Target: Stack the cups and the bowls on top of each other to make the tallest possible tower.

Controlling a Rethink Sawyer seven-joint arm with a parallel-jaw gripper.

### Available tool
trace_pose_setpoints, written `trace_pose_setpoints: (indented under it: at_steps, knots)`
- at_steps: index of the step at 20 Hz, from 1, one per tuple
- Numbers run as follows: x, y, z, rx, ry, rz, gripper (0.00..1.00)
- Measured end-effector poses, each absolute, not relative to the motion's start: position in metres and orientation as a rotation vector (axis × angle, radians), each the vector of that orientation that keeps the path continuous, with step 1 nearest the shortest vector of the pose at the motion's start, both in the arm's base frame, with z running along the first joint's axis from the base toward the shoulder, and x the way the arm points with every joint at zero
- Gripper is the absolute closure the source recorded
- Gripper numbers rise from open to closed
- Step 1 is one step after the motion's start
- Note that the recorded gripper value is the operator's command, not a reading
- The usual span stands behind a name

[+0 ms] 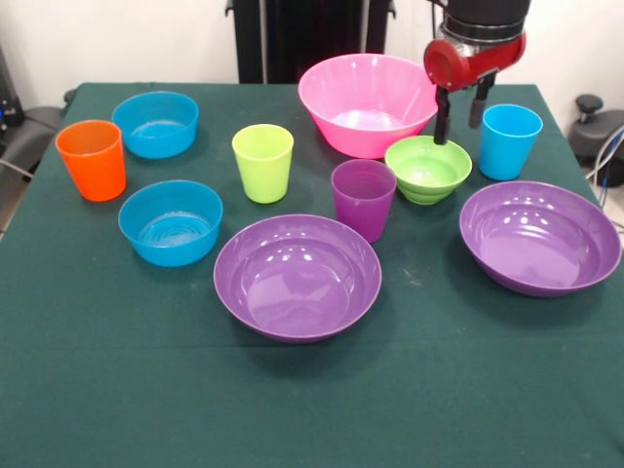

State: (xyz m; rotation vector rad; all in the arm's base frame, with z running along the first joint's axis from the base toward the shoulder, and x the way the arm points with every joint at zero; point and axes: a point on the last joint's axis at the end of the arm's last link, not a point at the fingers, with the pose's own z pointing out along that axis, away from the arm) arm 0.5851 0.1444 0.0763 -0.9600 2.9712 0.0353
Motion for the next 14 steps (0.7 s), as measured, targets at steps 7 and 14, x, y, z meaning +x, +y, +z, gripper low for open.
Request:
trace_pose_setpoints:
  at_steps: [7, 14]
  knots:
    - [0.575, 0.142, 0.059, -0.978, 3.091, 0.048, 0.0]
    - [0.575, 0.144, 0.039, -0.98, 3.158, 0.074, 0.0]
